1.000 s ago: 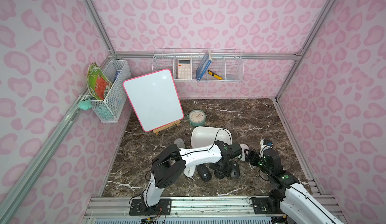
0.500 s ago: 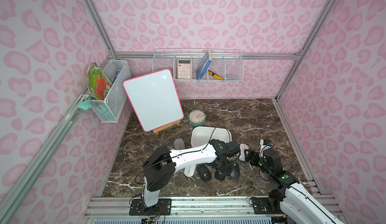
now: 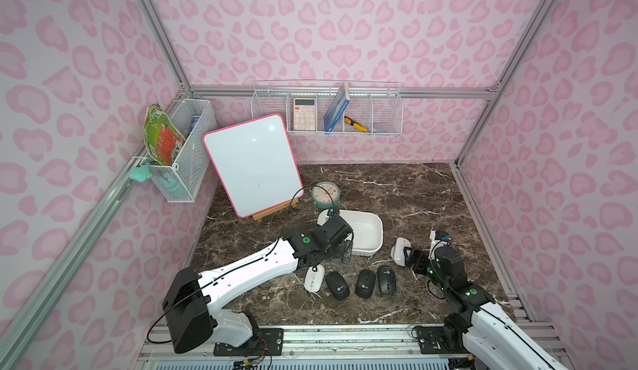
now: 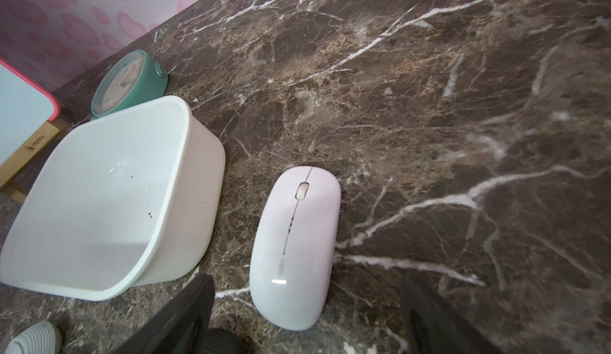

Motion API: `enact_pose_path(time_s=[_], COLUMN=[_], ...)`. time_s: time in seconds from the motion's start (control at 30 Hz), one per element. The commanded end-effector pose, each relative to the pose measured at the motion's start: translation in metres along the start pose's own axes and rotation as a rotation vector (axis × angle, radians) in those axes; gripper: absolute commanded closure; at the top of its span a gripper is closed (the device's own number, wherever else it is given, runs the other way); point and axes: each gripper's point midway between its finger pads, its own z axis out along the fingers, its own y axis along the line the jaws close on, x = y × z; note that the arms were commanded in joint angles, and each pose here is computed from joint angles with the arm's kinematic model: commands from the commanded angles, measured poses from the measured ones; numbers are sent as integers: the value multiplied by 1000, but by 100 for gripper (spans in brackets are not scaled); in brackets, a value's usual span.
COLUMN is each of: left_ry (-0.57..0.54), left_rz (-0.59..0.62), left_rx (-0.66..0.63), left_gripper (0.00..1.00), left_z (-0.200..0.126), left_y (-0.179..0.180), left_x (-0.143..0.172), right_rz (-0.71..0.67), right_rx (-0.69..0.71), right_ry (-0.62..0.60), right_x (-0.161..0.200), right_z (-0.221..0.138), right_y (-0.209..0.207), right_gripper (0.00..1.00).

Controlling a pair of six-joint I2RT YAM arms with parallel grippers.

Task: Take out the mouse from the storage box
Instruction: Reset both arms

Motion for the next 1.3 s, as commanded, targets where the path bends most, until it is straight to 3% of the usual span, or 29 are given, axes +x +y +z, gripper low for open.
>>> enact_pose_path(time_s=[0.0,0.23,0.5,0.77,0.97,1.27], left_ry=[-171,-377,-473,-532,-594,-631], left_rz=[-44,-216,-341,-490,-493,-398], left_rx=[-75,-209,-427,-707,-802,-882], left_gripper=[1,1,1,1,1,1], left_z=[-14,-30,-25,-37,-46,-34], left_y=[30,108,180,258,277,295], left_x=[-26,-41,-53,-31,-11,-5], right_rz=[2,-1,1,20,-23,-137], right_rx=[-9,-14,-11,15,63,231], right_ry=[-31,-33,-36,-62,-167,-391], right_x=[-6,-6,-7,-16,-55,-123], right_z=[-1,-1,-2,-6,-16,-34], right_y=[2,3,2,0,4,-4], right_gripper=[10,10,10,10,1,0])
